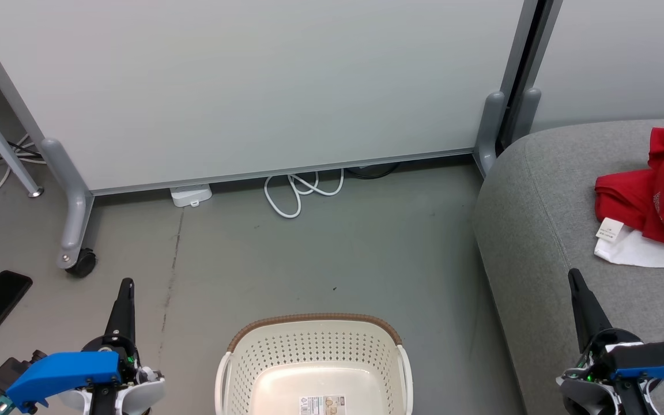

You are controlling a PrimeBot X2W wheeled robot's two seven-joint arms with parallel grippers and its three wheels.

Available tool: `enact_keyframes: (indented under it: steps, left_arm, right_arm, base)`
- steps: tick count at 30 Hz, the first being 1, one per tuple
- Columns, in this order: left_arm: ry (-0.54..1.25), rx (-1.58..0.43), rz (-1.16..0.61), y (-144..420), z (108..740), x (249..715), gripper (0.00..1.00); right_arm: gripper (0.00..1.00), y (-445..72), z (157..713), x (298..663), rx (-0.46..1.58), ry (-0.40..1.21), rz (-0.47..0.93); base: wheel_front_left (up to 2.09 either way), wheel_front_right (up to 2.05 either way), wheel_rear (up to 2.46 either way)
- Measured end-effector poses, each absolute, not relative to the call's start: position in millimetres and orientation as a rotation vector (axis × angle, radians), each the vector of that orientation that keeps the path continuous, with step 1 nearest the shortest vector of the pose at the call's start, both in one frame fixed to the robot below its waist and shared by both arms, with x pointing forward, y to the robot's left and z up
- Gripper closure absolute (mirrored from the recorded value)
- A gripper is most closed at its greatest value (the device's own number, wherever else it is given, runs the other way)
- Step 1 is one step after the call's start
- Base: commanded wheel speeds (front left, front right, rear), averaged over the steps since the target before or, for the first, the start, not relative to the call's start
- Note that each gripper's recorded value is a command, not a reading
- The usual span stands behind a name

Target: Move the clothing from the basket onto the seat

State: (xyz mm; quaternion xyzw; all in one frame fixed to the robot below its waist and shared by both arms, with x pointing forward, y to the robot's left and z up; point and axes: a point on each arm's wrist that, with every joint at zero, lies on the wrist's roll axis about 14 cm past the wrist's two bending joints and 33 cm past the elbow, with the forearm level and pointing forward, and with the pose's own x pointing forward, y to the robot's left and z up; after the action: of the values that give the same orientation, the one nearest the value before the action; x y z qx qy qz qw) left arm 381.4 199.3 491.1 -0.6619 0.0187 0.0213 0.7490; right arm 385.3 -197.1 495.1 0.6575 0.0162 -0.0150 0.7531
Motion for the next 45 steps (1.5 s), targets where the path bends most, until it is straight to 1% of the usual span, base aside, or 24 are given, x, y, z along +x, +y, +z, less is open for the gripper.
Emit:
enact_keyframes:
  steps: [20,45]
  left_arm:
    - [0.010,-1.573,0.011,200,503,387,1.00]
    - [0.008,-1.573,0.009,200,504,388,1.00]
  right_arm:
    - [1.00,-199,503,387,1.575,0.011,-0.009]
    - [1.00,-199,504,387,1.576,0.009,-0.007]
  base:
    - [0.00,0.00,0.00]
    - [0.00,0.00,0.00]
